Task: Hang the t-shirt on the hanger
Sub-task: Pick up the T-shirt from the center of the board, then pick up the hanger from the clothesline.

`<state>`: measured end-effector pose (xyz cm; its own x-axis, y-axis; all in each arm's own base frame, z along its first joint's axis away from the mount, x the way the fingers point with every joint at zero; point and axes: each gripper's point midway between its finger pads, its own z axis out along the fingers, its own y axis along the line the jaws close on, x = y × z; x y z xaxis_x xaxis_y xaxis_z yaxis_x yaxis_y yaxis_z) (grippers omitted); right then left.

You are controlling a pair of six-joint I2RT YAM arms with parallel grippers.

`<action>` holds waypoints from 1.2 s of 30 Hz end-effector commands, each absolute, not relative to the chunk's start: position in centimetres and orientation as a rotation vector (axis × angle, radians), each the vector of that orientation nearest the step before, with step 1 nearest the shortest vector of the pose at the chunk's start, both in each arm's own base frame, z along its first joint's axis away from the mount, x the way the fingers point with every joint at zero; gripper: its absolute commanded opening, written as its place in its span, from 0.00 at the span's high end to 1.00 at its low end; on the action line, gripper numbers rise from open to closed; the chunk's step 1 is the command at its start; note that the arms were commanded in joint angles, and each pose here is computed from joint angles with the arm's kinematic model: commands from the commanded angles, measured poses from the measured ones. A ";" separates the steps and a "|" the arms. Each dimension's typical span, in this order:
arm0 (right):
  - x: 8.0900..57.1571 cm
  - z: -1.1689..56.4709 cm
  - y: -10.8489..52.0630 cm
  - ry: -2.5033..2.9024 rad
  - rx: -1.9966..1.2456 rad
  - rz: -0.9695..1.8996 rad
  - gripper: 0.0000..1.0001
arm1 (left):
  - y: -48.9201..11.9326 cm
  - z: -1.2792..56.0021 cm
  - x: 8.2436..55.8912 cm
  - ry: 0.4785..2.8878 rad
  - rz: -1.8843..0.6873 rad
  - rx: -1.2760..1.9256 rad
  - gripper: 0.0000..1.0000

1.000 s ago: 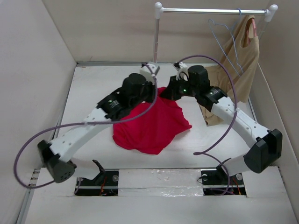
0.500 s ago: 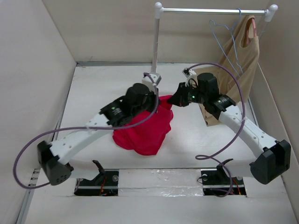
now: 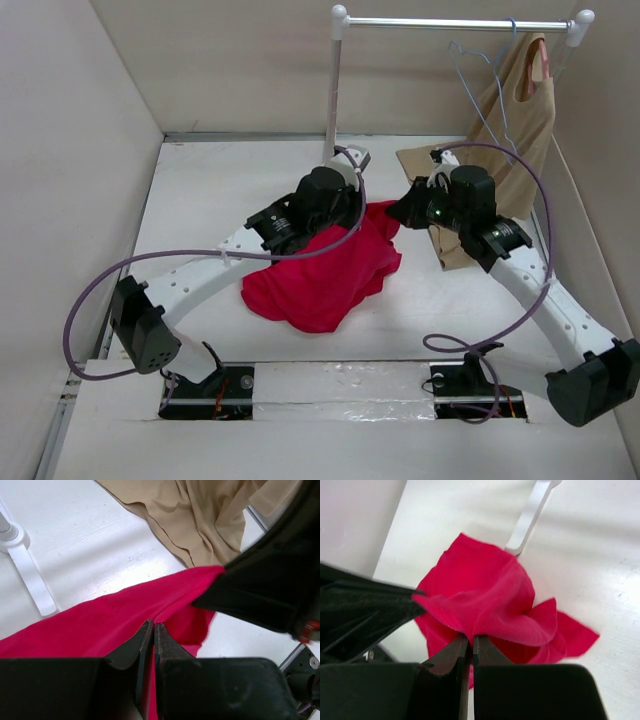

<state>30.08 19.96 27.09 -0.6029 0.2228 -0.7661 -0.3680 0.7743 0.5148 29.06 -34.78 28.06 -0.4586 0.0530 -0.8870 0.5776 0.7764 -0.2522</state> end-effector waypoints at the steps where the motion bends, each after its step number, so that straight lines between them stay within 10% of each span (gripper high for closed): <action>1: 34.3 25.2 18.0 2.066 0.014 0.717 1.00 | -34.1 26.8 30.5 1.995 -0.579 0.467 1.00; 10: 39.1 23.2 16.6 2.067 0.096 0.641 1.00 | -37.1 24.9 30.3 2.026 -0.675 0.513 1.00; 19: 32.9 21.0 15.6 2.203 0.106 0.620 0.41 | -39.3 24.6 30.0 2.046 -0.775 0.538 1.00; 24: 29.3 25.3 13.5 2.135 0.113 0.600 0.31 | -39.8 25.1 30.1 2.029 -0.790 0.555 1.00; 26: 29.2 29.2 13.2 2.051 0.095 0.615 0.46 | -40.1 25.2 30.1 2.028 -0.798 0.567 1.00; 29: 30.2 32.1 12.8 1.988 0.065 0.616 1.00 | -40.3 24.9 29.9 2.031 -0.813 0.582 1.00; 36: 36.8 48.0 6.1 1.619 0.102 0.397 1.00 | -40.6 25.5 29.4 2.016 -0.841 0.614 1.00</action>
<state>34.87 9.30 44.35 -0.2308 0.3451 -0.9098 -0.2174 0.8931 0.3939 29.21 -39.66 21.98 -0.5704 0.1543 -0.8068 0.6411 0.6977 -0.3198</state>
